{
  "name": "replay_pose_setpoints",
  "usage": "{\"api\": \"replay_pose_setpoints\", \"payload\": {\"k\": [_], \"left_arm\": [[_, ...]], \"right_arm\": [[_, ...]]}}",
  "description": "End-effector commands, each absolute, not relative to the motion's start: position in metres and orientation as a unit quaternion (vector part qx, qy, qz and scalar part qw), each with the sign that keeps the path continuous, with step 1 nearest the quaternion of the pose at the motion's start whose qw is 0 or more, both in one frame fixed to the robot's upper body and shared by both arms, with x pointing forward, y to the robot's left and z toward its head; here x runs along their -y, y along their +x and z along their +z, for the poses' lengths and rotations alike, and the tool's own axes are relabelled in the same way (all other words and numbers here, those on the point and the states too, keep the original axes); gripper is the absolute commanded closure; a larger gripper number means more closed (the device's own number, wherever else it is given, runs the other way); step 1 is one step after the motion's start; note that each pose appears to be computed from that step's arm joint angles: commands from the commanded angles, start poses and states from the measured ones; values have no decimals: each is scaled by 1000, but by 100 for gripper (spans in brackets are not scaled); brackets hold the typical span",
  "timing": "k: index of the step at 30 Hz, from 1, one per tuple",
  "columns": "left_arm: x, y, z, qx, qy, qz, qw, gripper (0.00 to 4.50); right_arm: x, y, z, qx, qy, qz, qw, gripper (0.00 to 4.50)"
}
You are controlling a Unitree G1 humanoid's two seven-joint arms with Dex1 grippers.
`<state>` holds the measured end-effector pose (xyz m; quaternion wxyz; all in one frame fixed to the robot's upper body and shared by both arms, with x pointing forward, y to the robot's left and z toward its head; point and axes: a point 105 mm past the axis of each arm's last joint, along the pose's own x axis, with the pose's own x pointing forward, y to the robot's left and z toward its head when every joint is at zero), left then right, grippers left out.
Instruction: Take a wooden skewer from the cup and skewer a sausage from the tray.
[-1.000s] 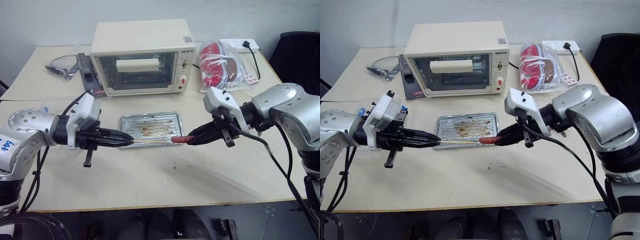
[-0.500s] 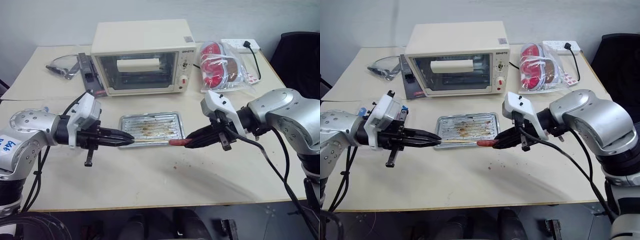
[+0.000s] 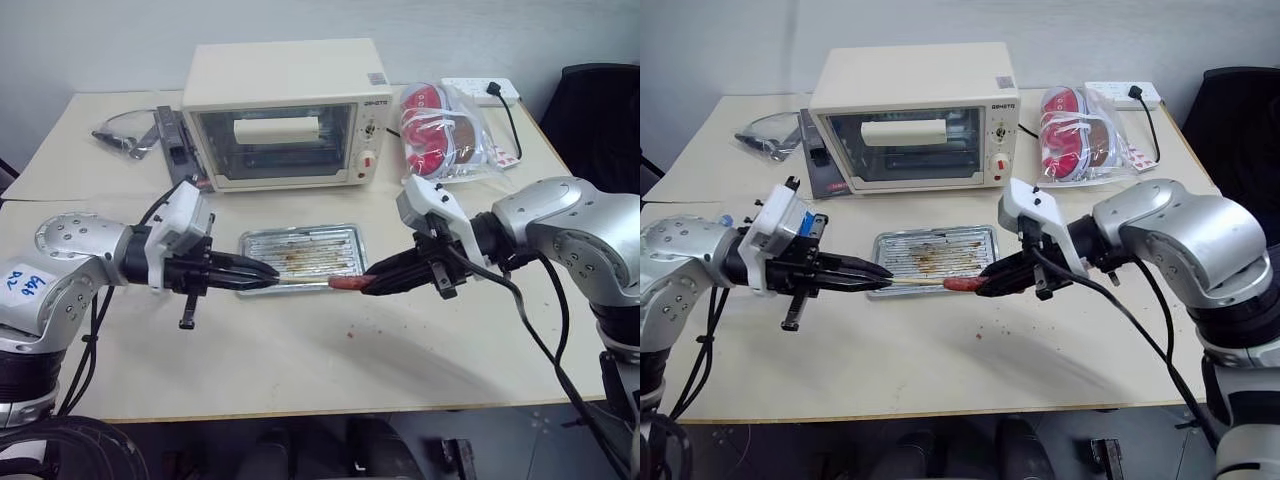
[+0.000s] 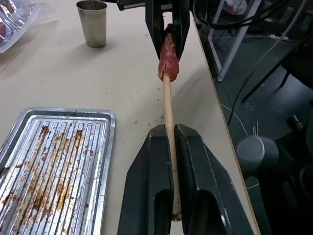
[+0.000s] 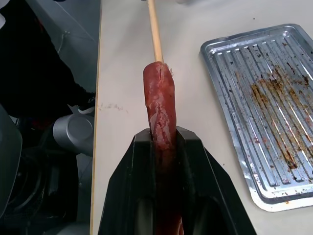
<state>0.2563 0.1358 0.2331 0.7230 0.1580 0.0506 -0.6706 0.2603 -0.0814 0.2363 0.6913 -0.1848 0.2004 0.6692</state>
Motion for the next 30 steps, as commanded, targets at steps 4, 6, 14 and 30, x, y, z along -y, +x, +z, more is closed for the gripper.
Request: {"api": "replay_pose_setpoints", "payload": {"k": [4,6,14,30], "left_arm": [[-131,258,238,-36,172,-674,718,450],[-130,258,238,-36,172,-675,717,450],[-134,262,233,-40,169,-662,729,450],[-218,248,222,46,192,-285,938,450]], "right_arm": [[71,246,251,-162,-206,695,670,417],[71,245,250,-163,-206,695,669,387],[74,246,250,-163,-215,689,673,195],[112,278,326,-62,-226,632,739,124]]}}
